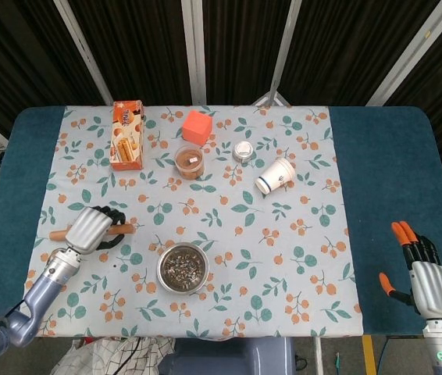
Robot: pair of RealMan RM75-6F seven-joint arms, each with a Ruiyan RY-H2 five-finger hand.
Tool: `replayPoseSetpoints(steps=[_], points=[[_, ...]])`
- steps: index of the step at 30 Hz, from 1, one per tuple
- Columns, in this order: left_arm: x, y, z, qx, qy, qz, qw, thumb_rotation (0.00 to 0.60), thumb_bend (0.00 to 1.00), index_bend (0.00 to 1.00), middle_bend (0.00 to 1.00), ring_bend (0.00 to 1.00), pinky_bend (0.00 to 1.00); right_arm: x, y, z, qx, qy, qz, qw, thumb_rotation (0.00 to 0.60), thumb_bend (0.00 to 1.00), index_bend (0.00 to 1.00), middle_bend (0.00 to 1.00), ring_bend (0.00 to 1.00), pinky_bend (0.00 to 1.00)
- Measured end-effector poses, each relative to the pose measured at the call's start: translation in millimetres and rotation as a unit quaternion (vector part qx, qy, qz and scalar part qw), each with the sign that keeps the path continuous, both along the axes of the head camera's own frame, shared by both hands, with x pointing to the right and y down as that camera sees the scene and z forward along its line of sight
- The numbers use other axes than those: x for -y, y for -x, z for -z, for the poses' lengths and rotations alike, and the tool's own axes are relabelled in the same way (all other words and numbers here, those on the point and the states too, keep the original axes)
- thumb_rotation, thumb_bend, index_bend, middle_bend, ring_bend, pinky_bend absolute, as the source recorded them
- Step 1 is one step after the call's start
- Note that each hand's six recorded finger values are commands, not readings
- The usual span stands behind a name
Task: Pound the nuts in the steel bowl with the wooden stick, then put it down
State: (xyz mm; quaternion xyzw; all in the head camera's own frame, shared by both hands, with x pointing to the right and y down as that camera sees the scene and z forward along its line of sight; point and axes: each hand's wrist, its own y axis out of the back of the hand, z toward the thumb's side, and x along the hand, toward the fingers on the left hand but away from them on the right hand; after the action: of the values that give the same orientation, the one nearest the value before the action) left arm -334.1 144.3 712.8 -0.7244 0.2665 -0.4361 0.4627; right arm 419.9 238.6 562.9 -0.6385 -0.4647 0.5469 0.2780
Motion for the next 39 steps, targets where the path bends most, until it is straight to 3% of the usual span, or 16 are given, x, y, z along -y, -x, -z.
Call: replayPoseSetpoints(steps=[5,10,15,18,25,29,34,39], points=[[-0.5,-1.3,2.6,-0.007,-0.002,0.016,0.9998,0.6,0.44,0.34,0.34,0.26,0.37,0.0,0.0,0.5,-0.001,-0.002,0.001,1.0,0.6,0.37,0.0,0.0,0.0,0.0],[-2.9,-1.5,5.3,-0.013,0.004,0.027,0.9995,0.6,0.4,0.25,0.27,0.16,0.26,-0.6,0.1,0.9,-0.002,-0.003,0.002,1.0,0.6,0.37,0.0,0.0,0.0,0.0],[-5.8,-1.9,11.7,-0.01,0.009,0.027,0.9996,0.6,0.39,0.25,0.26,0.16,0.24,-1.3,-0.7,1.1,-0.005,-0.002,0.002,1.0,0.6,0.37,0.0,0.0,0.0,0.0],[-7.1,-3.1,22.5,-0.017,0.004,0.029,0.9994,0.6,0.31,0.24,0.23,0.12,0.21,-1.2,-2.0,1.5,-0.007,-0.003,0.002,1.0,0.6,0.37,0.0,0.0,0.0,0.0],[-21.0,5.9,68.1,-0.045,-0.009,0.062,0.9971,0.6,0.24,0.13,0.07,0.0,0.01,-1.1,-4.9,3.1,-0.014,-0.006,0.001,0.9999,0.6,0.37,0.0,0.0,0.0,0.0],[-41.5,31.5,102.2,-0.032,-0.008,0.094,0.995,0.6,0.22,0.06,0.02,0.0,0.0,-1.1,-5.3,4.3,-0.022,-0.009,0.008,0.9997,0.6,0.37,0.0,0.0,0.0,0.0],[-78.7,83.5,141.5,0.021,-0.007,0.153,0.988,0.6,0.21,0.0,0.0,0.0,0.0,-0.5,-4.4,6.2,-0.036,-0.016,0.023,0.999,0.6,0.37,0.0,0.0,0.0,0.0],[-100.3,104.6,163.2,0.039,-0.025,0.176,0.9832,0.6,0.21,0.0,0.0,0.0,0.0,0.0,-1.4,7.2,-0.045,-0.024,0.039,0.9979,0.6,0.37,0.0,0.0,0.0,0.0]])
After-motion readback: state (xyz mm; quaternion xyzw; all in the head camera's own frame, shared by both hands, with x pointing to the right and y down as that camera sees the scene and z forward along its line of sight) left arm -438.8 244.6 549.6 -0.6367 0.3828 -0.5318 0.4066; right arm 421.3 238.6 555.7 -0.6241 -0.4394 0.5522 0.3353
